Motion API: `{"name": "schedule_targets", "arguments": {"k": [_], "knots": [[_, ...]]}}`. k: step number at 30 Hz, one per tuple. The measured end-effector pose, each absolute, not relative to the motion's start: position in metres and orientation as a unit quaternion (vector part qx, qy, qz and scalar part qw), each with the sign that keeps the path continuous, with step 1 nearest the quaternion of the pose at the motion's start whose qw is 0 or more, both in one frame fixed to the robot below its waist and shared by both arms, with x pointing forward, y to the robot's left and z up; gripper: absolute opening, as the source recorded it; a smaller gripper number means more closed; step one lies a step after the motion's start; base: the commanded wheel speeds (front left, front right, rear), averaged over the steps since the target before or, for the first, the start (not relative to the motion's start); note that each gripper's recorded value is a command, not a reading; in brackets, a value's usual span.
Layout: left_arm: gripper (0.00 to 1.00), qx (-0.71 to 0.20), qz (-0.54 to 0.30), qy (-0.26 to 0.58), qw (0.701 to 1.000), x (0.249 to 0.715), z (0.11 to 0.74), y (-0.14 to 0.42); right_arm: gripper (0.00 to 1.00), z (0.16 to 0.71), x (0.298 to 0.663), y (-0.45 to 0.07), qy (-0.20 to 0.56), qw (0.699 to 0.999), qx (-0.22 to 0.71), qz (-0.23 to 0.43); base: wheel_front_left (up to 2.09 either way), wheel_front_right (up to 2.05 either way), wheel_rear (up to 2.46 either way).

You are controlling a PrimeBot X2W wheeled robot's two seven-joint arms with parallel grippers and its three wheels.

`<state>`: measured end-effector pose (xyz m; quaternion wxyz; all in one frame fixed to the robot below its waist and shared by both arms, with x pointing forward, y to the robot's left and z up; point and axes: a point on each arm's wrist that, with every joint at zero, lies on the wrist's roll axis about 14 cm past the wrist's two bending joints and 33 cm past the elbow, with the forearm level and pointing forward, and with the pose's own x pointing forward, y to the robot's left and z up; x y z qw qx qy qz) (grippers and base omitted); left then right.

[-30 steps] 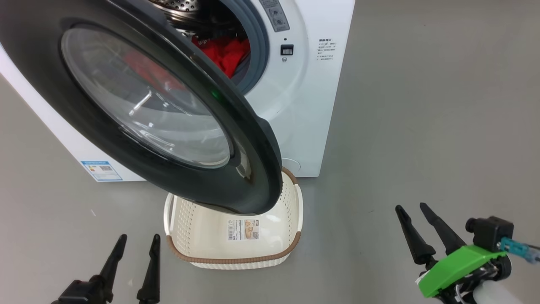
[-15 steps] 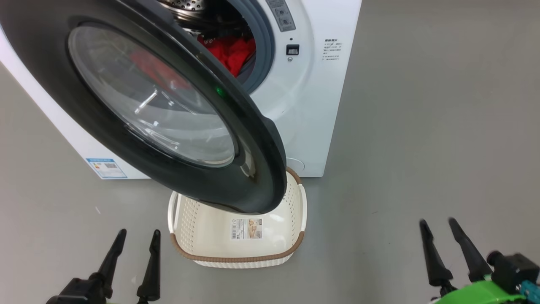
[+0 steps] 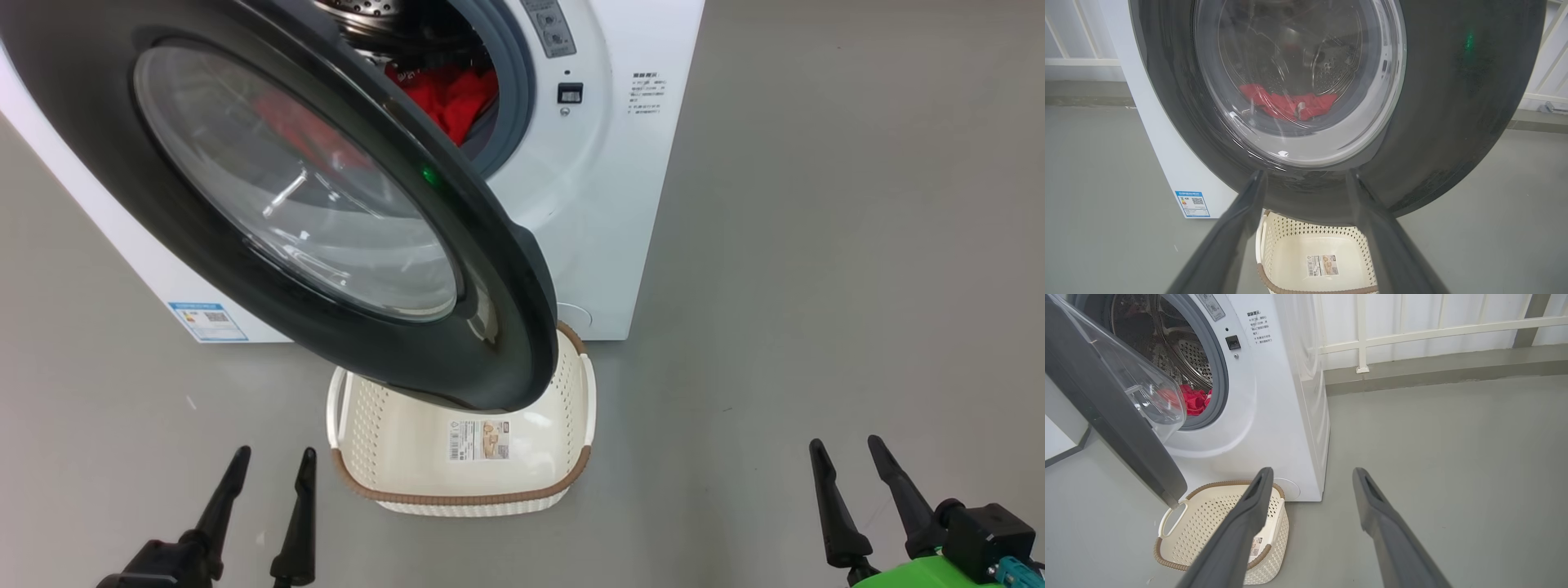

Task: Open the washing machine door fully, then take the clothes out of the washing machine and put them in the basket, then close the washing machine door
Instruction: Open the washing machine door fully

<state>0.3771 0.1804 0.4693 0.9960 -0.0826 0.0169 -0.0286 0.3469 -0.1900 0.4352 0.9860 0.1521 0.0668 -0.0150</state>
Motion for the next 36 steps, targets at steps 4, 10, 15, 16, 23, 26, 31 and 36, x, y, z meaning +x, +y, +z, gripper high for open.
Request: {"name": "schedule_targets", "arguments": {"k": [4,10,15,16,23,26,31,36], "knots": [[1.00,-0.083,-0.029,0.017,0.996,0.376,0.469,0.180,1.00,0.438,0.349,-0.189,0.063,0.987,0.147,-0.012,0.00,0.00,0.00],[1.00,-0.085,-0.026,0.015,0.996,0.374,0.470,0.181,1.00,0.445,0.354,-0.185,0.051,0.986,0.157,-0.008,0.00,0.00,0.00],[1.00,-0.087,-0.025,0.013,0.996,0.373,0.472,0.180,0.00,0.478,0.380,-0.165,0.000,0.980,0.199,0.023,0.00,0.00,0.00],[1.00,-0.088,-0.025,0.013,0.996,0.372,0.472,0.180,0.00,0.486,0.386,-0.162,-0.012,0.977,0.209,0.029,0.00,0.00,0.00],[1.00,-0.090,-0.026,0.017,0.995,0.370,0.469,0.177,0.00,0.538,0.425,-0.129,-0.075,0.955,0.272,0.086,0.00,0.00,0.00],[1.00,-0.091,-0.023,0.020,0.995,0.368,0.467,0.179,0.00,0.558,0.441,-0.112,-0.092,0.942,0.300,0.119,0.00,0.00,0.00],[1.00,-0.090,-0.019,0.025,0.995,0.367,0.465,0.181,0.00,0.570,0.462,-0.077,-0.075,0.920,0.340,0.178,0.00,0.00,0.00],[1.00,-0.090,-0.015,0.024,0.996,0.367,0.465,0.184,0.00,0.566,0.478,-0.044,-0.004,0.892,0.388,0.231,0.00,0.00,0.00]]}}
